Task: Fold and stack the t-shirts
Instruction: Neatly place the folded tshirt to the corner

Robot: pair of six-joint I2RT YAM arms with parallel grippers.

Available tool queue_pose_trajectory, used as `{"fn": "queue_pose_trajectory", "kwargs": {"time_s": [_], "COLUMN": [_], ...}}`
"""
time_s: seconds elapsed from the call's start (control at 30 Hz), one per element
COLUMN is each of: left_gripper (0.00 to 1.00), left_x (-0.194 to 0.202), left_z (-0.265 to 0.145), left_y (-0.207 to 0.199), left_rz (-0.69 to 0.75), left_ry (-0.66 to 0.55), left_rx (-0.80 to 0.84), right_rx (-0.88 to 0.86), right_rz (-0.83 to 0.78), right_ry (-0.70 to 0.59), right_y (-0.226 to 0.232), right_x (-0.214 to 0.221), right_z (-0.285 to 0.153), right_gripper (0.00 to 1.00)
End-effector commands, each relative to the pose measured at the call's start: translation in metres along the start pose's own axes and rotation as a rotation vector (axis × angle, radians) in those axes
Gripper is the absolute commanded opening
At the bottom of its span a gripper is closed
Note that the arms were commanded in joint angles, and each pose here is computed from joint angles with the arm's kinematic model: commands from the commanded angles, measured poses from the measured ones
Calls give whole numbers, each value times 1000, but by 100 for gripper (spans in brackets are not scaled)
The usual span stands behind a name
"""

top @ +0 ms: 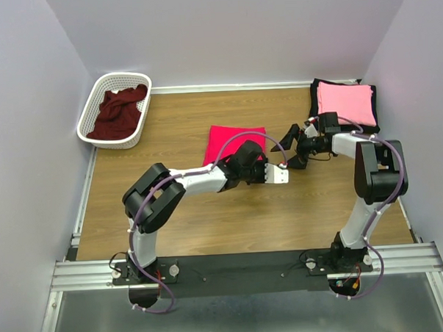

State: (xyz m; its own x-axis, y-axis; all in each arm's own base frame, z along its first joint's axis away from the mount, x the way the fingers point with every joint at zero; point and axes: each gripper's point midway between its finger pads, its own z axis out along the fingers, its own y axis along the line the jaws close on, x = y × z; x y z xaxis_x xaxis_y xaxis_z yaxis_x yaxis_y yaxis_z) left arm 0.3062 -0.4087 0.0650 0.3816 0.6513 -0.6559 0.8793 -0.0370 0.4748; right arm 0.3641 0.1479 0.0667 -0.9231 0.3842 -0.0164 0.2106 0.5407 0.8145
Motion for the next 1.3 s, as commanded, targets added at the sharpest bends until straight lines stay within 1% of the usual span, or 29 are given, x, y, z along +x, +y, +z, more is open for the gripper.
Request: {"fn": "queue_pose_trajectory", "kwargs": {"time_s": [0.0, 0.1, 0.13, 0.2, 0.23, 0.3, 0.33, 0.37, 0.43, 0.5, 0.53, 0.6, 0.63, 0.67, 0.73, 0.9, 1.1, 1.27], "left_gripper": [0, 0, 0, 0, 0, 0, 0, 0, 0, 0, 0, 0, 0, 0, 0, 0, 0, 0], "left_x": [-43, -49, -50, -54, -54, -56, -57, -58, -61, -61, -62, -65, -64, -65, -65, -65, -65, -67], "left_z": [-14, -18, -20, -21, -20, -20, -20, -20, -21, -22, -23, -24, -24, -24, -24, -24, -23, -21], "left_y": [12, 18, 20, 23, 23, 27, 26, 29, 35, 37, 38, 40, 39, 40, 39, 36, 37, 42], "left_rz": [-48, -51, -55, -54, -54, -54, -59, -63, -74, -84, -85, -76, -78, -75, -77, -83, -83, -90], "left_ry": [-125, -141, -144, -153, -152, -155, -156, -161, -167, -171, -173, -180, -178, -178, -179, -182, -180, -190], "left_rx": [24, 16, 12, 11, 14, 11, 14, 8, 4, 7, 7, 5, 9, 9, 14, 27, 22, 5], "right_rx": [-79, -94, -92, -128, -131, -170, -170, -185, -175, -198, -201, -232, -218, -212, -199, -186, -183, -167], "right_rz": [51, 80, 112, 98, 145, 121, 152, 137, 158, 152, 183, 176, 187, 187, 194, 219, 216, 207], "right_ry": [-62, -69, -66, -94, -84, -113, -107, -121, -119, -135, -153, -218, -268, -292, -327, -345, -367, -375], "right_y": [7, 5, 2, 8, 6, 15, 15, 18, 16, 17, 16, 17, 15, 14, 12, 3, 1, -2], "right_x": [-14, -15, -10, -12, -2, -3, 4, 3, 8, 8, 7, 0, -8, -12, -20, -34, -46, -47], "right_z": [11, 13, 15, 15, 20, 24, 31, 34, 47, 52, 56, 55, 56, 57, 61, 75, 85, 99], "right_gripper": [98, 98, 98, 98, 98, 96, 96, 95, 93, 87, 78, 67, 56, 55, 56, 59, 57, 55]}}
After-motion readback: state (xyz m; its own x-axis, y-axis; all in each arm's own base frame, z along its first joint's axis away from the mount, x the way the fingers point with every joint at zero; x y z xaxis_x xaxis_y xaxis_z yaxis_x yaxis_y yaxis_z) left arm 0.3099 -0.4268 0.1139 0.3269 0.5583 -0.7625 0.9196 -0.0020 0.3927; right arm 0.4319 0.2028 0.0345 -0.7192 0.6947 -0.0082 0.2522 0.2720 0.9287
